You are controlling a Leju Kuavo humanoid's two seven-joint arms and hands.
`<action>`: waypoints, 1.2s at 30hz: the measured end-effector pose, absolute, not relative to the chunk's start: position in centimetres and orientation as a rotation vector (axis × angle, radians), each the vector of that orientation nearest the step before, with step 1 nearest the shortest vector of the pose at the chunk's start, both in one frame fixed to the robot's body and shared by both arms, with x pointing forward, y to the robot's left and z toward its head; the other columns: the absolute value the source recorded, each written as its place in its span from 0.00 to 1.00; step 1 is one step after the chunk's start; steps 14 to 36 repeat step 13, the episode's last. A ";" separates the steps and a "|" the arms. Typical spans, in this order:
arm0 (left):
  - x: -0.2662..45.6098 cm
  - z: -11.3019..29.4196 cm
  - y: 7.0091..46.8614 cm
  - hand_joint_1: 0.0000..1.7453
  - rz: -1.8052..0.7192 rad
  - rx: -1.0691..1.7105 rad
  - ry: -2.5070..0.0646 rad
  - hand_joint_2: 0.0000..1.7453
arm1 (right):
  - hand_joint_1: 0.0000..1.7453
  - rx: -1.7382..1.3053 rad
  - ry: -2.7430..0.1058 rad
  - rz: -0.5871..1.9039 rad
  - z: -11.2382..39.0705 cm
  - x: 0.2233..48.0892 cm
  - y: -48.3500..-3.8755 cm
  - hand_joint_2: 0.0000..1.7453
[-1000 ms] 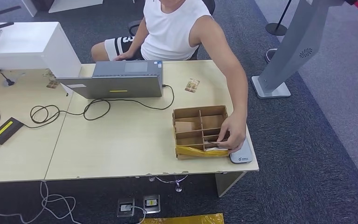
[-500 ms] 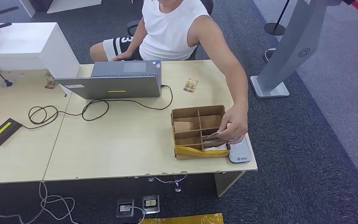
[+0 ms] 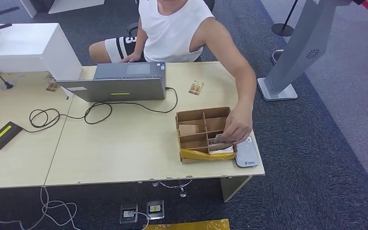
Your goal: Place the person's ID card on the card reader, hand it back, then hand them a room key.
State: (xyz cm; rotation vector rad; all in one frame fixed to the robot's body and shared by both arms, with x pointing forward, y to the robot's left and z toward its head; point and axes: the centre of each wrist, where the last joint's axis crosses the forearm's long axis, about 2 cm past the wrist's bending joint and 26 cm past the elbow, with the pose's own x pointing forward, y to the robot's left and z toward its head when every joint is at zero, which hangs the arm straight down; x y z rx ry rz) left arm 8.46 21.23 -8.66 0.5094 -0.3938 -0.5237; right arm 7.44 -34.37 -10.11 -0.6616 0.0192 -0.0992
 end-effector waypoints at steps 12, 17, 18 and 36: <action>8.5 -8.7 21.5 0.00 -0.534 0.515 -0.398 0.00 | 0.00 -0.601 0.027 -0.074 -10.3 7.3 -33.3 1.00; 8.5 -8.7 21.5 0.00 -0.534 0.515 -0.398 0.00 | 0.00 -0.600 0.025 -0.072 -10.3 7.3 -33.3 1.00; 8.5 -8.7 21.5 0.00 -0.534 0.515 -0.398 0.00 | 0.00 -0.600 0.025 -0.072 -10.3 7.3 -33.3 1.00; 8.5 -8.7 21.5 0.00 -0.534 0.515 -0.398 0.00 | 0.00 -0.600 0.025 -0.072 -10.3 7.3 -33.3 1.00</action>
